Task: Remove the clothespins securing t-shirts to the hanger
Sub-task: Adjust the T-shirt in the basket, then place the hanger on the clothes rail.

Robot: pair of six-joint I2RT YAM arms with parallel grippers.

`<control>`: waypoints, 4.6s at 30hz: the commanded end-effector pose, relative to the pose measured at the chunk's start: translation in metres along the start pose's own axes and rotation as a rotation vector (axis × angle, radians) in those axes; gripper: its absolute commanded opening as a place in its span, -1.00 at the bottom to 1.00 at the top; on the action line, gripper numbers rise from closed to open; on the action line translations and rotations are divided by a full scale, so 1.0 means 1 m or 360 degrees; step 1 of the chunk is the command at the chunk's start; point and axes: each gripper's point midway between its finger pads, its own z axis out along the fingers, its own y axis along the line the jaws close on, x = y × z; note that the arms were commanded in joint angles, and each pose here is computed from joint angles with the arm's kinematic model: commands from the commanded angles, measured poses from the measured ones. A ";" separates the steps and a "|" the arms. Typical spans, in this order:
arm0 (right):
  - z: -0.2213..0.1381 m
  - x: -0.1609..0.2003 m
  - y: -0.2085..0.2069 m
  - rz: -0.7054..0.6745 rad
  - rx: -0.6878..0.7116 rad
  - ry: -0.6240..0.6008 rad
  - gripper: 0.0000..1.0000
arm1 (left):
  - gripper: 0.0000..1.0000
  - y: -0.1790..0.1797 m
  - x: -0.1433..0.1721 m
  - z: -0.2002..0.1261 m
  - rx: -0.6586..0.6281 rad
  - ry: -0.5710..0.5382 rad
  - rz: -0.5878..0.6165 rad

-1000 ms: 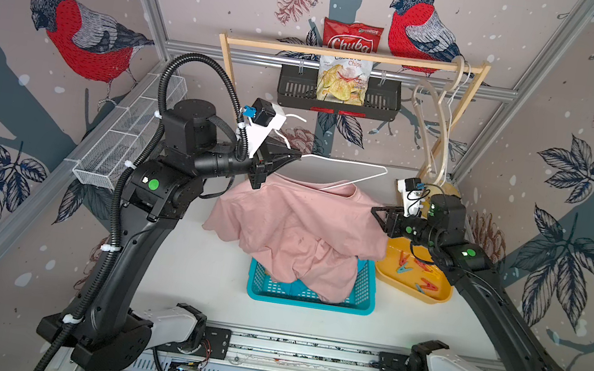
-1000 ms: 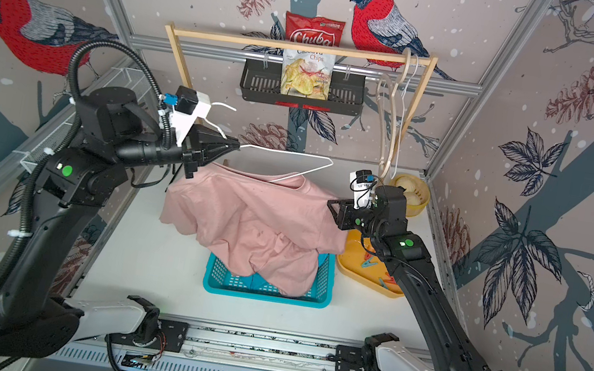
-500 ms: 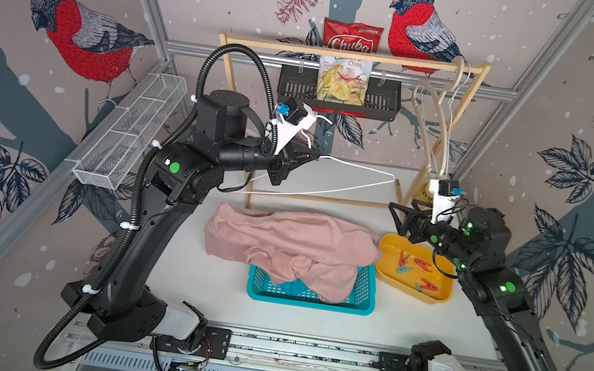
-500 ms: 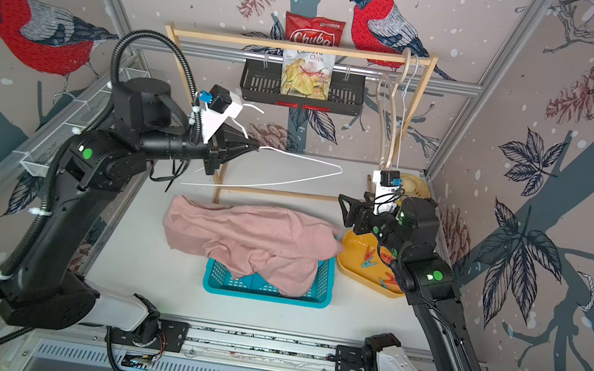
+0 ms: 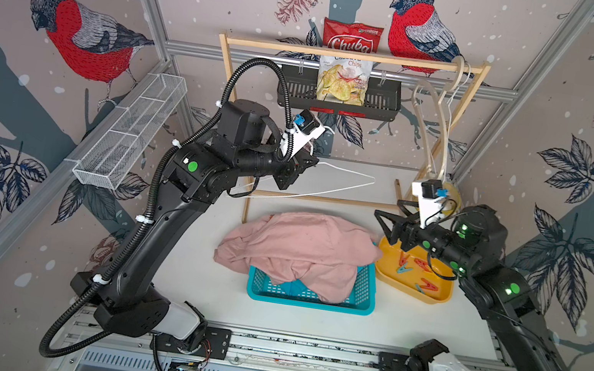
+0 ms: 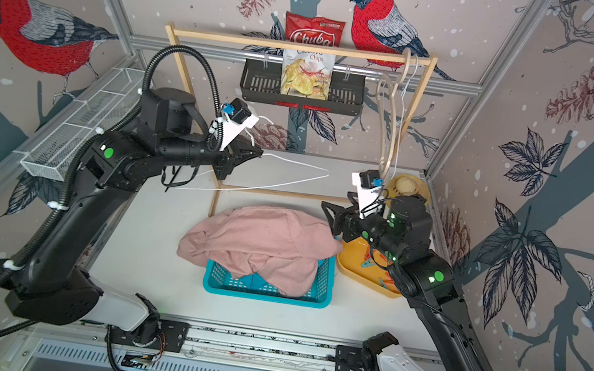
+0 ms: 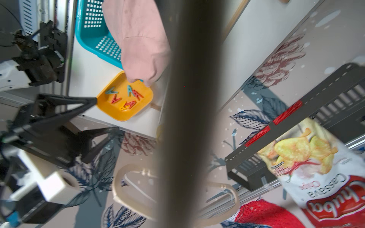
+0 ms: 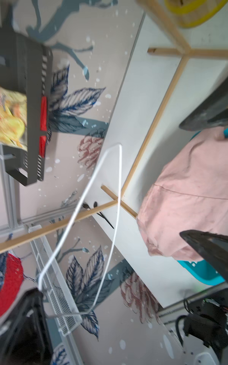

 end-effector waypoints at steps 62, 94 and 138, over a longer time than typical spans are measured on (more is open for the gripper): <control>-0.024 -0.057 0.028 0.0218 0.0233 -0.0599 -1.00 | -1.00 0.152 0.096 -0.081 -0.0901 -0.0234 -0.0816; 0.070 0.076 -0.005 -0.0040 0.0502 0.0519 0.68 | -1.00 0.087 0.072 -0.038 -0.0358 -0.0239 -0.0624; 0.111 -0.063 0.051 -0.1017 0.0351 0.0079 0.56 | -1.00 0.000 0.061 0.007 0.0300 -0.0020 -0.0482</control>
